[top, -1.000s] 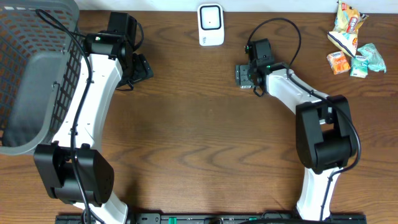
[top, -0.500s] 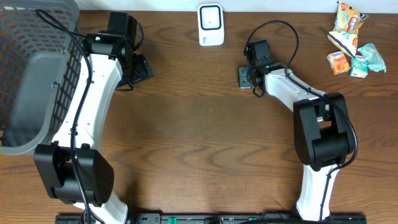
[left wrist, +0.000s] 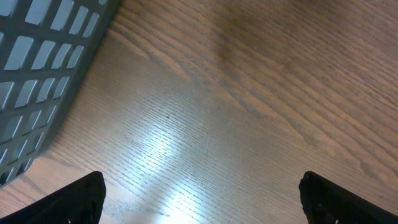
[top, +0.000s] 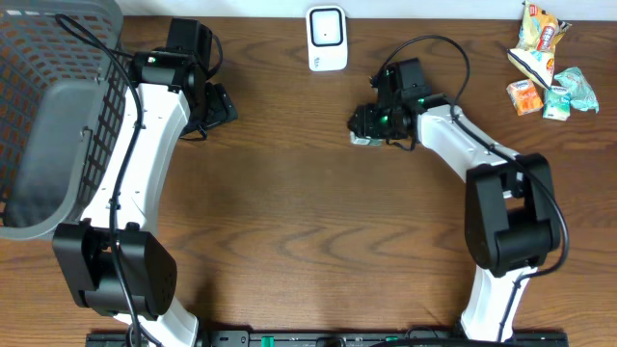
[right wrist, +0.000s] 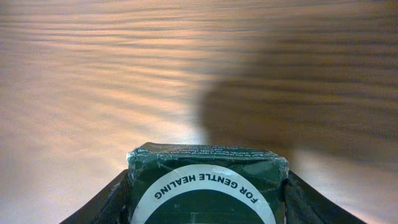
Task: Scan the item barcode
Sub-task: 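Lift the Zam-Buk tin and raise it to the white scanner face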
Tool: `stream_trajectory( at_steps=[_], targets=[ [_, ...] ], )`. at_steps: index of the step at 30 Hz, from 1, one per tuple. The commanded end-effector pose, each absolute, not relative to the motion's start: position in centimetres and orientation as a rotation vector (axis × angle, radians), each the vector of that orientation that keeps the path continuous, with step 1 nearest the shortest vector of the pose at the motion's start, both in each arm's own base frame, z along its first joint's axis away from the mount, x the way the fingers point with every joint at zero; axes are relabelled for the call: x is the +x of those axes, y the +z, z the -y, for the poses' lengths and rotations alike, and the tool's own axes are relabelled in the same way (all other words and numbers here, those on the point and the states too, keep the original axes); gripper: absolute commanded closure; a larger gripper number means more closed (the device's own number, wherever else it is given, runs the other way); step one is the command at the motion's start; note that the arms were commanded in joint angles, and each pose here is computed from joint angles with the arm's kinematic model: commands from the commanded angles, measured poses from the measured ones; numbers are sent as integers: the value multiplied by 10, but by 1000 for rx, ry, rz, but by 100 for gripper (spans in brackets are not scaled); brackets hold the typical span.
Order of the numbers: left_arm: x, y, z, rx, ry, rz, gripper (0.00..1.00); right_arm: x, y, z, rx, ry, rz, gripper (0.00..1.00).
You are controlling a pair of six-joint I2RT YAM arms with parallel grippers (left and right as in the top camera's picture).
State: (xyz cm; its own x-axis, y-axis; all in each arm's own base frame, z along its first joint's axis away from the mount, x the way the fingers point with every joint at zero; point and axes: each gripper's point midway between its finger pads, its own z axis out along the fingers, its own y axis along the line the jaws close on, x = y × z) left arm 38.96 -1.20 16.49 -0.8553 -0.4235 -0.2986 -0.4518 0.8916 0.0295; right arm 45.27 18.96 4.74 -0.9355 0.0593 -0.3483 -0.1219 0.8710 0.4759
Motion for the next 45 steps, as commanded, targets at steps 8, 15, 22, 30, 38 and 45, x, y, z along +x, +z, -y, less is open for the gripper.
stream_trajectory(
  at_steps=[8, 15, 22, 30, 38, 45],
  targets=[
    [389, 168, 9, -638, 161, -2769, 2, 409, 138, -244, 208, 1768, -2614, 42],
    [389, 168, 9, -638, 161, -2769, 2, 404, 157, -251, 627, 2012, -2674, 45],
    [389, 168, 9, -638, 161, -2769, 2, 407, 160, -251, 879, 2047, -2694, 48],
    [389, 168, 9, -638, 161, -2769, 2, 416, 163, -252, 871, 2035, -2658, 48],
    [389, 168, 9, -638, 161, -2769, 2, 430, 149, -247, 862, 1880, -2625, 50],
    [389, 168, 9, -638, 161, -2769, 2, 467, 119, -230, 619, 1399, -2532, 53]
  ],
)
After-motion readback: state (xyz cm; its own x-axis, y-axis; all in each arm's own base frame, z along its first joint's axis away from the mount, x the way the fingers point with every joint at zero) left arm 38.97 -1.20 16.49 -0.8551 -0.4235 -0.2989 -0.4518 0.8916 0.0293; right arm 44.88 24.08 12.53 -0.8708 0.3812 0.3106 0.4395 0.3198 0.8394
